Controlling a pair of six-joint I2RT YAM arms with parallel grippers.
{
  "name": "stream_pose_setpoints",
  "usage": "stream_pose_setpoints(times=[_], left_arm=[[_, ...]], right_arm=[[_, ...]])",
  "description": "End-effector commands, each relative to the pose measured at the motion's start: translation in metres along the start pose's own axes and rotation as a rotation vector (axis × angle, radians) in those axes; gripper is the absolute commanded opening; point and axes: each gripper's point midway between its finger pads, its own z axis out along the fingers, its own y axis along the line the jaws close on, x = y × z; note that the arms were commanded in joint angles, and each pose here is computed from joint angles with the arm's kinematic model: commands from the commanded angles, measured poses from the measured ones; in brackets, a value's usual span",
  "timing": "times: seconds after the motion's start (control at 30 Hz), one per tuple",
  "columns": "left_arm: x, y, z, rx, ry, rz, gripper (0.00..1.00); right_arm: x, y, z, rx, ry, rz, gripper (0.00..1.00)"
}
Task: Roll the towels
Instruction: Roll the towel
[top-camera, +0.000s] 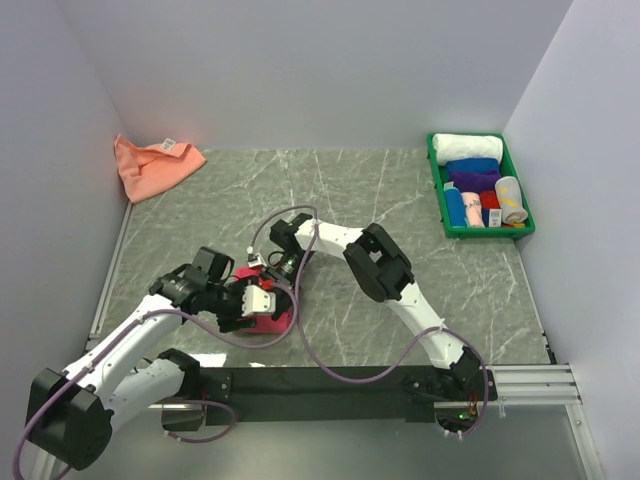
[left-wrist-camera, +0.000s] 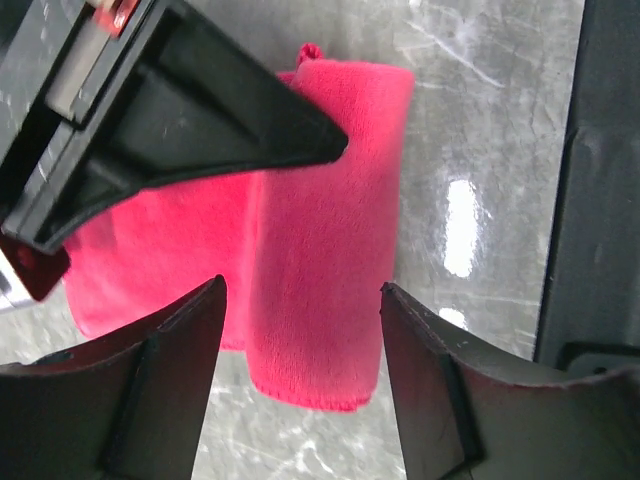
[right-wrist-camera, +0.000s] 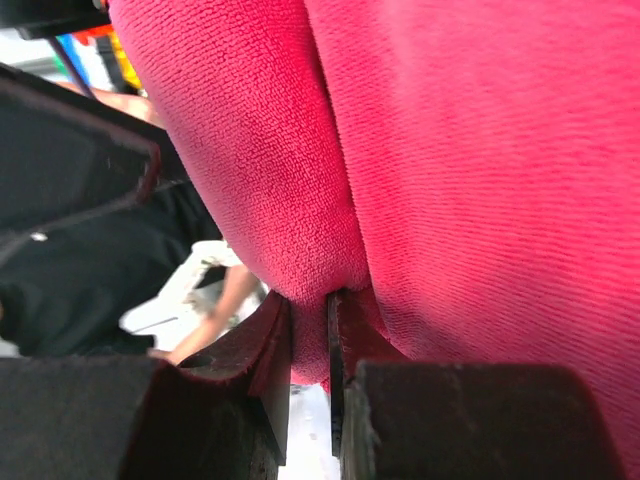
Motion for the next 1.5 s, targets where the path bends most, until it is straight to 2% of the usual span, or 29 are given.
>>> stream_pose_setpoints(times=[0.0,0.2,0.3,0.33,0.4,0.43,0.5,0.53,0.63,0.67,0.73,0.9,0.93,1.0,1.1,1.27,1.37,1.4,1.47], left_arm=[[-0.007,0.012,0.006,-0.051,0.003,0.056,0.68],[-0.006,-0.011,0.024,0.029,0.038,0.100,0.62],[0.003,-0.020,0.033,0.066,0.074,0.086,0.52],[0.009,-0.022,0.036,0.082,0.102,0.069,0.43],[0.016,-0.027,0.038,0.113,0.141,0.031,0.33],[0.022,-0.030,0.040,0.142,0.172,0.014,0.26],[0.027,-0.035,0.039,0.172,0.200,-0.007,0.20],[0.031,-0.038,0.039,0.189,0.213,-0.020,0.12],[0.035,-0.048,0.035,0.266,0.230,-0.079,0.03],[0.028,-0.046,0.035,0.281,0.204,-0.105,0.02],[0.035,-0.052,0.032,0.363,0.227,-0.177,0.01],[0.024,-0.041,0.039,0.522,0.194,-0.371,0.01],[0.019,-0.027,0.040,0.516,0.169,-0.397,0.01],[0.023,-0.025,0.049,0.586,0.163,-0.477,0.01],[0.036,-0.007,0.060,0.613,0.174,-0.555,0.01],[0.053,0.028,0.075,0.608,0.203,-0.606,0.01],[0.059,0.041,0.084,0.623,0.212,-0.645,0.01],[0.063,0.042,0.088,0.633,0.219,-0.660,0.01],[0.061,0.050,0.092,0.628,0.208,-0.665,0.01]], right_arm=[[0.034,-0.087,0.011,0.223,0.119,0.100,0.00],[0.032,-0.098,0.008,0.227,0.105,0.130,0.00],[0.031,-0.101,0.007,0.228,0.096,0.144,0.00],[0.032,-0.100,0.006,0.224,0.097,0.144,0.00],[0.029,-0.093,0.000,0.221,0.083,0.128,0.00],[0.029,-0.093,-0.005,0.224,0.070,0.129,0.06],[0.021,-0.079,-0.022,0.236,0.019,0.098,0.21],[0.020,-0.081,-0.035,0.249,-0.015,0.106,0.33],[0.008,-0.059,-0.074,0.271,-0.126,0.052,0.49],[0.005,-0.059,-0.095,0.286,-0.179,0.051,0.56],[-0.003,-0.042,-0.127,0.332,-0.285,-0.006,0.58],[-0.004,-0.021,-0.212,0.480,-0.578,-0.090,0.60],[-0.001,-0.018,-0.220,0.508,-0.603,-0.108,0.60],[0.010,-0.008,-0.236,0.587,-0.658,-0.162,0.60],[0.024,0.011,-0.240,0.643,-0.692,-0.243,0.60],[0.045,0.042,-0.243,0.682,-0.738,-0.329,0.60],[0.048,0.058,-0.225,0.717,-0.700,-0.427,0.61],[0.048,0.059,-0.218,0.743,-0.669,-0.475,0.69],[0.042,0.065,-0.187,0.800,-0.581,-0.561,0.71]])
